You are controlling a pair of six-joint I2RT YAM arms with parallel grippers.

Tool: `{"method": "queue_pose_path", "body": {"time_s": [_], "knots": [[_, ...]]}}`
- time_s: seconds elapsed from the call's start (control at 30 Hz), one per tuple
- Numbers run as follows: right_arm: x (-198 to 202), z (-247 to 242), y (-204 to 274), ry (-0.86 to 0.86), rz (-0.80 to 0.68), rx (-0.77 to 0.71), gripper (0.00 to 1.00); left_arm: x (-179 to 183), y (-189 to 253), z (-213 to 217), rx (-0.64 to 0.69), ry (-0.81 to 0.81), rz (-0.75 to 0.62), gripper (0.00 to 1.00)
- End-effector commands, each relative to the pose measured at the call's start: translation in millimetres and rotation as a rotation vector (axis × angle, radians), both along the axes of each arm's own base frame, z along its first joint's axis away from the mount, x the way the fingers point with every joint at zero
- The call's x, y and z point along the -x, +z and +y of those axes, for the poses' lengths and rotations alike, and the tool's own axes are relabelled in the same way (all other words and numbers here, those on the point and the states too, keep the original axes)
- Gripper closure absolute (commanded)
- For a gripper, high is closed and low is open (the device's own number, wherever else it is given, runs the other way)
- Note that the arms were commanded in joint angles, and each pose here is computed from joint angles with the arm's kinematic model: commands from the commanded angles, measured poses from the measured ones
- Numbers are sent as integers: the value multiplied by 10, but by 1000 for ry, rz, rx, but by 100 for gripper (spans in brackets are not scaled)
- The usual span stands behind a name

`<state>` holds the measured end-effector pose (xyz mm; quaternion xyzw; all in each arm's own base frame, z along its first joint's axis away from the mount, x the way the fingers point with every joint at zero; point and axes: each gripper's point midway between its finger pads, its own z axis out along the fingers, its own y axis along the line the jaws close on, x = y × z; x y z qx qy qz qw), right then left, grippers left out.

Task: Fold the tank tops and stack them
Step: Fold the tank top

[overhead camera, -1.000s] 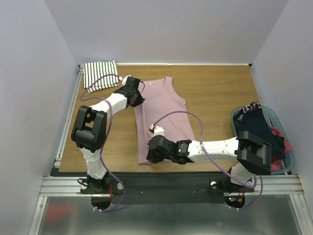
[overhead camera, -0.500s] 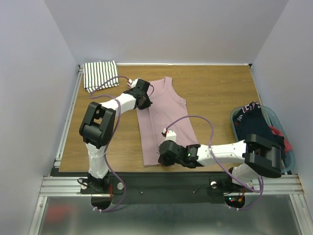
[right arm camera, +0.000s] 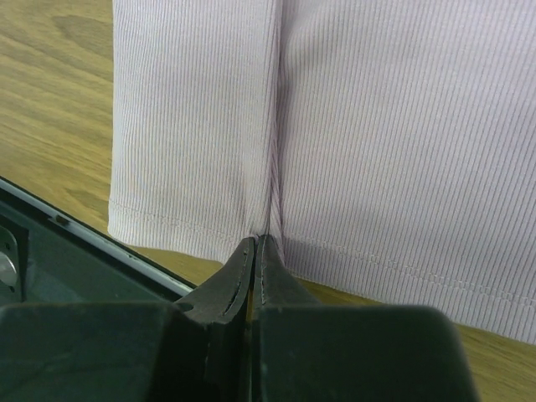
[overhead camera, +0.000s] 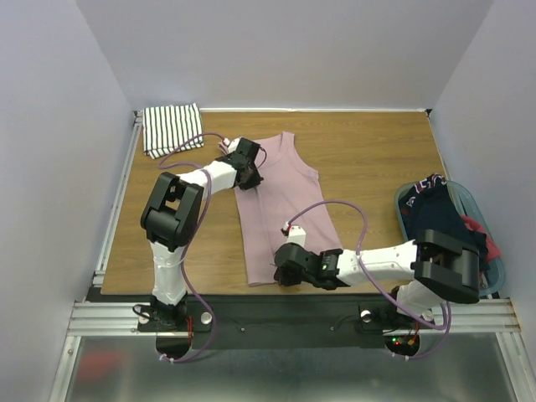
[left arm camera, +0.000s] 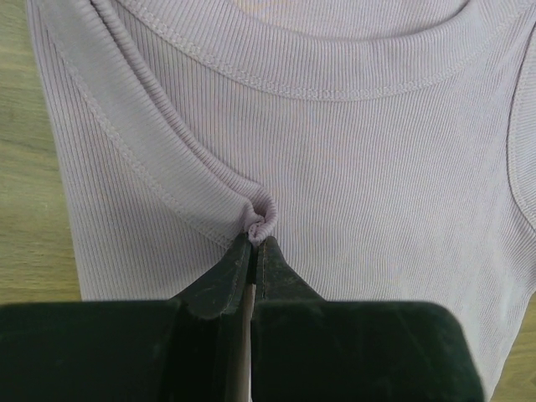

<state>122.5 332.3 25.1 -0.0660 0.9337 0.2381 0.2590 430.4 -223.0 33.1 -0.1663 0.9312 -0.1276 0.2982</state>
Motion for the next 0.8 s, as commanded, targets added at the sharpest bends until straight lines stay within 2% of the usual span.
{"method": "queue_pose_path", "body": {"time_s": [0.0, 0.23, 0.4, 0.6, 0.73, 0.77], "knots": [[-31, 63, -80, -17, 8, 9, 98, -115, -6, -18, -24, 7, -22, 100], [45, 410, -197, 69, 69, -7, 98, -125, -218, 74, -102, 13, 20, 100], [60, 896, -117, 149, 100, -89, 99, -189, -277, 208, -203, 13, 38, 100], [58, 921, -110, 114, 117, -112, 99, -228, -302, 242, -243, -6, 43, 100], [52, 832, 24, 80, 106, -162, 83, -213, -352, 227, -240, -13, 50, 100], [53, 832, 55, 78, 102, -181, 81, -211, -359, 225, -239, -14, 52, 100]]}}
